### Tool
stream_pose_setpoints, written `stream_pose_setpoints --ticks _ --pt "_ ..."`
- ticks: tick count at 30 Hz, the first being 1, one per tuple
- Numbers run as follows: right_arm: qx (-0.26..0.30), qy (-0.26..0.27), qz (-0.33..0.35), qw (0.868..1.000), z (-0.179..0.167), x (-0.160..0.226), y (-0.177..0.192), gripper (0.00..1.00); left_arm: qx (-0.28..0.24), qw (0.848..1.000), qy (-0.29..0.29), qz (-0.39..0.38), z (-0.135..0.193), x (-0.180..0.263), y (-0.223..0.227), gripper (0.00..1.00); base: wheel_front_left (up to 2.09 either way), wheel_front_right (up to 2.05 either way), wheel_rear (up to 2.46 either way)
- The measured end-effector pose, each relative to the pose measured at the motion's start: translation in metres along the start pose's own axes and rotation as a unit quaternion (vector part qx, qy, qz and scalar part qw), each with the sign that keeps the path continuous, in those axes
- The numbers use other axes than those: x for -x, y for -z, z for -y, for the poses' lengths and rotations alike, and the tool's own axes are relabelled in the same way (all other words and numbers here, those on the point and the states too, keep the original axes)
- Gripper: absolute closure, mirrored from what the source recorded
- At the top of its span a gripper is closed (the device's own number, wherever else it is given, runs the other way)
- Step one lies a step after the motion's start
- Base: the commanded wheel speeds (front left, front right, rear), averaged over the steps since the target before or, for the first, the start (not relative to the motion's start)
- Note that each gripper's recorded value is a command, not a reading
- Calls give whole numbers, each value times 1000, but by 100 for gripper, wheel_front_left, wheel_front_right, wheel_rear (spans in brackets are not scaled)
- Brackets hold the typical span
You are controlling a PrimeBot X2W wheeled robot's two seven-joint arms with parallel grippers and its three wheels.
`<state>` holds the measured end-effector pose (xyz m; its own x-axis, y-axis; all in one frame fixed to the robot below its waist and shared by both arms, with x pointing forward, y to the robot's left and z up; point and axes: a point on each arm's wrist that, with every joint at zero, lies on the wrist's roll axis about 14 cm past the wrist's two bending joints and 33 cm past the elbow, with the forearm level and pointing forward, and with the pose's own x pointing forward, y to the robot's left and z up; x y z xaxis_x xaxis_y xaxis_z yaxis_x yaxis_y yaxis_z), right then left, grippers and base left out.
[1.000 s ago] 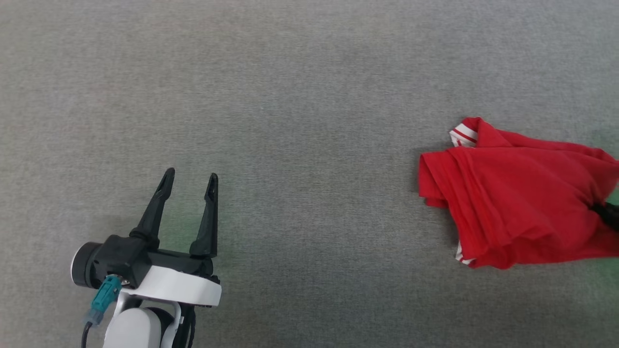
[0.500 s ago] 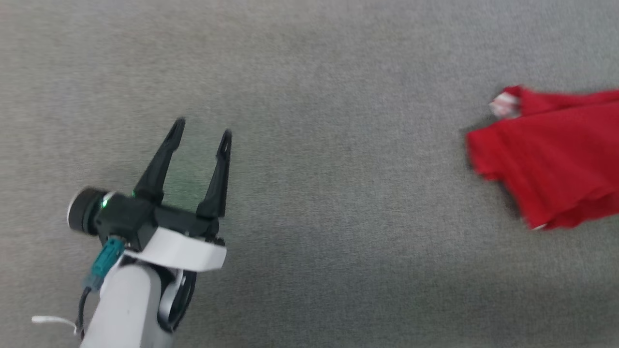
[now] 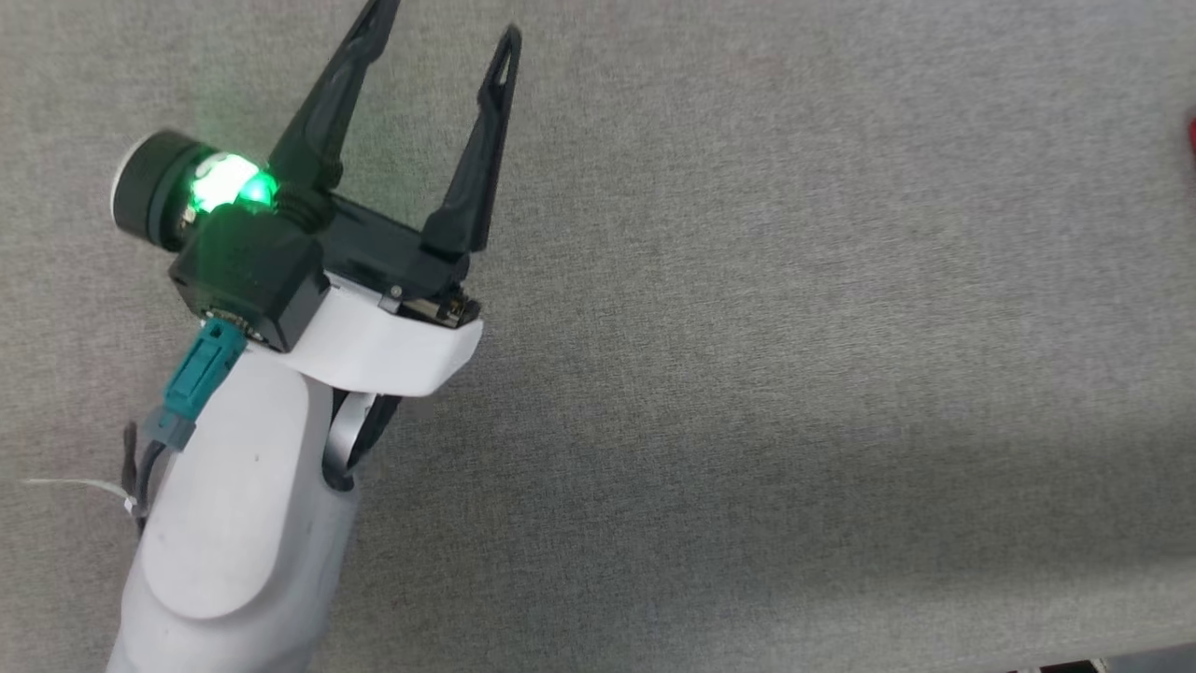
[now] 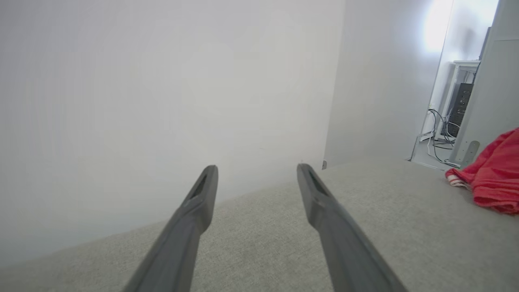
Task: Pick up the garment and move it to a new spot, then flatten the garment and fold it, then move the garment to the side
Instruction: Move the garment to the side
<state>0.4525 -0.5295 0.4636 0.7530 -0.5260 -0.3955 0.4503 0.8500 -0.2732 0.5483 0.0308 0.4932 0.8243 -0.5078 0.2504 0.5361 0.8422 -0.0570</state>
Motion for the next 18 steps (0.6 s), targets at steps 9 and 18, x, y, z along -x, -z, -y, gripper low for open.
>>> stream_pose_setpoints --ticks 9,18 --pt "-8 20 -3 1000 -15 -21 17 99 -6 1000 -3 -10 -10 0 13 0 0 0 0" --pt "3 1 24 1000 -34 -16 11 0 -11 1000 -22 -15 -14 14 1 0 0 0 0"
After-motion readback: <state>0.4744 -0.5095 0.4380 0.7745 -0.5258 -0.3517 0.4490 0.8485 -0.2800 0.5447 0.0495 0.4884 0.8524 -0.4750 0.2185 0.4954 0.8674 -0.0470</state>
